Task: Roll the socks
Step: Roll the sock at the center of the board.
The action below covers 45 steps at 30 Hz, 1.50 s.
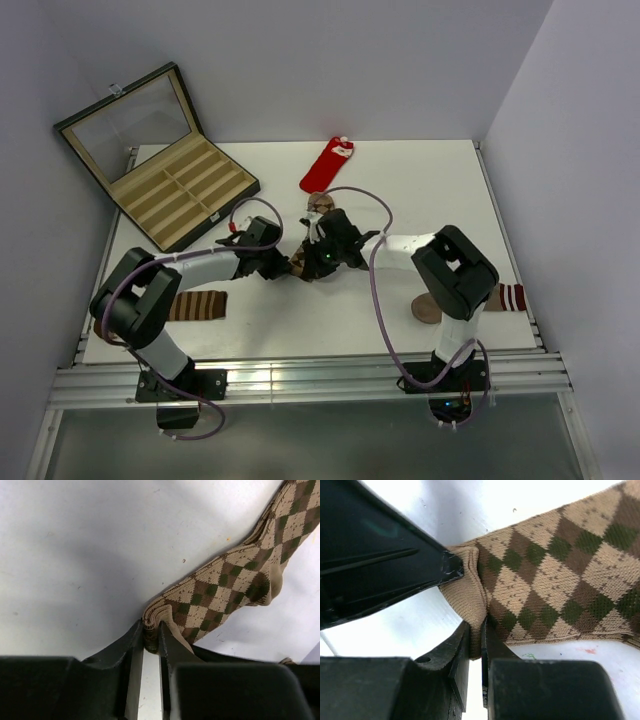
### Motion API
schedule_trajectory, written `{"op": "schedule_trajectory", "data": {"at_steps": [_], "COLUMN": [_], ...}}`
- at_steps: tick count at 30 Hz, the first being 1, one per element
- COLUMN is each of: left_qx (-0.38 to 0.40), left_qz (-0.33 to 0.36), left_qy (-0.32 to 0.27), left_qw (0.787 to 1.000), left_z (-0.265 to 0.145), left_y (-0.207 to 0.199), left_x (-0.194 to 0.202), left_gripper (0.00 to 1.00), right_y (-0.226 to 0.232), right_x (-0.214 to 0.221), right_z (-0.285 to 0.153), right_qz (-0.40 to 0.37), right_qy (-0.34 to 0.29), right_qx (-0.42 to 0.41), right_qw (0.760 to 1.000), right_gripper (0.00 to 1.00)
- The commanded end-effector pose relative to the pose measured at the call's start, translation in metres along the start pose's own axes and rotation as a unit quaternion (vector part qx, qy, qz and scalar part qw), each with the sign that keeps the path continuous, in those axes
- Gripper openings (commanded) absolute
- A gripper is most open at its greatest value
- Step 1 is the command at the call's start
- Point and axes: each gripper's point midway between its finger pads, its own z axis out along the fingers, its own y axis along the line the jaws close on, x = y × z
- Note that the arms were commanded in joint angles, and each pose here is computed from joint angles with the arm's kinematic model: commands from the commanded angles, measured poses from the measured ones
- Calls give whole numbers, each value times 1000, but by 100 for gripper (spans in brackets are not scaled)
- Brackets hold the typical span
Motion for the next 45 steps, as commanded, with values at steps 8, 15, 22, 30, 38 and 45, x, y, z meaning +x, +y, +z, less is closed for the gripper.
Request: {"op": "schedule_trajectory", "data": {"at_steps": [8, 15, 22, 30, 38, 45], "left_qx": [44, 93, 106, 103, 106, 117], "left_qz": [-57, -60, -43, -39, -38, -21], "left_qy": [-51, -50, -36, -24, -28, -34], "left_qw": [996, 993, 993, 994, 993, 992], "left_z": [-21, -29, -23, -20, -22, -20], "left_y": [-13, -21, -29, -21, -7, -14], "left_x": [-19, -13, -4, 7, 12, 10], "left_gripper": [47, 55, 53, 45, 46, 44], "right_y": [-13, -14, -17, -22, -25, -25], "right_x": [55, 59, 60, 60, 62, 62], "right_z": [1, 2, 7, 10, 12, 13], "right_qz": [210, 277, 316, 348, 360, 362], "right_qy": [118, 125, 125, 120, 120, 121], "right_qx": [-92, -119, -131, -134, -137, -138], "right_qw": [966, 945, 932, 920, 915, 914], "right_gripper": [0, 0, 0, 0, 0, 0]}}
